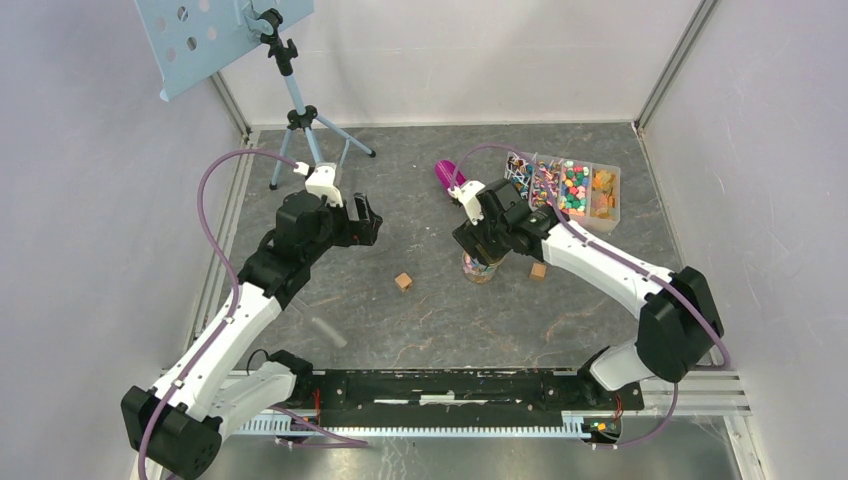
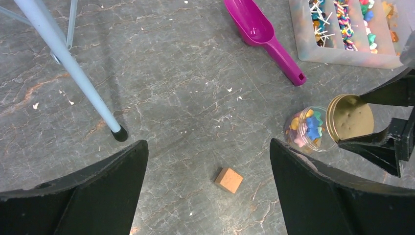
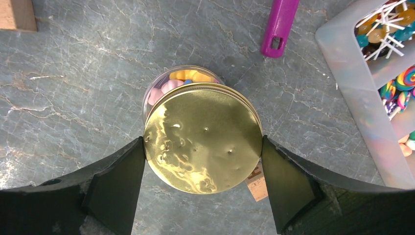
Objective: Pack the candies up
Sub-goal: Close the bottle lid on the packing bottle.
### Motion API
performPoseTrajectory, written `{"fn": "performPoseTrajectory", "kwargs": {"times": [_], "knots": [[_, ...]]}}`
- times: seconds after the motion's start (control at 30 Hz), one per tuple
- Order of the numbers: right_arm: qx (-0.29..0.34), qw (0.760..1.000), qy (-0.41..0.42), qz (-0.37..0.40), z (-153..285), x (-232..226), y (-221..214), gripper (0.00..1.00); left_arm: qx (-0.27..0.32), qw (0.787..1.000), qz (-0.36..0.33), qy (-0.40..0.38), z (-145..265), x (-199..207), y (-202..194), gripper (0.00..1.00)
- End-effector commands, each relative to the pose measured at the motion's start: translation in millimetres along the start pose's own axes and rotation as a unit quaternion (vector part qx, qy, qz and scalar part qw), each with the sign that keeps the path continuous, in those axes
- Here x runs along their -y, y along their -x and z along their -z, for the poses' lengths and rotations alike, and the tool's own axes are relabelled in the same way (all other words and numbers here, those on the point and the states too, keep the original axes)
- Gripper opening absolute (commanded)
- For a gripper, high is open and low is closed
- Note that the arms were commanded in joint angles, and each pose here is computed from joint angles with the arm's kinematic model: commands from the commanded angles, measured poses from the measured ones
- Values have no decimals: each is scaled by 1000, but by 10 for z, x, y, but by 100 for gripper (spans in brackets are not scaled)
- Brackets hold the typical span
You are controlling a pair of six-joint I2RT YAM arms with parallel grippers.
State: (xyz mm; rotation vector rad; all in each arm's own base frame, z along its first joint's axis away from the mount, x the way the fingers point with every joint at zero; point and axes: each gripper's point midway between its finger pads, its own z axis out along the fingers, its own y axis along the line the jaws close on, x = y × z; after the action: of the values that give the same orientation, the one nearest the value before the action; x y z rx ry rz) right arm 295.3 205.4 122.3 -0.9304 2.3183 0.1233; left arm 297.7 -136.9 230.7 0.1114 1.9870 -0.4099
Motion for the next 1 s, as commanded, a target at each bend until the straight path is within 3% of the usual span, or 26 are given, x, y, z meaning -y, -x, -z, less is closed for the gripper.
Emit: {"fn": "performPoseTrajectory", "kwargs": {"times": [0.0,0.97], "knots": [[-7,1000,11,3,22,-52,95,83,32,999,-27,-13,28,38,143,99],[-66,998,15,18,-318,-120,-35,88,34,999,-32,-12,23,31,141,98]]}}
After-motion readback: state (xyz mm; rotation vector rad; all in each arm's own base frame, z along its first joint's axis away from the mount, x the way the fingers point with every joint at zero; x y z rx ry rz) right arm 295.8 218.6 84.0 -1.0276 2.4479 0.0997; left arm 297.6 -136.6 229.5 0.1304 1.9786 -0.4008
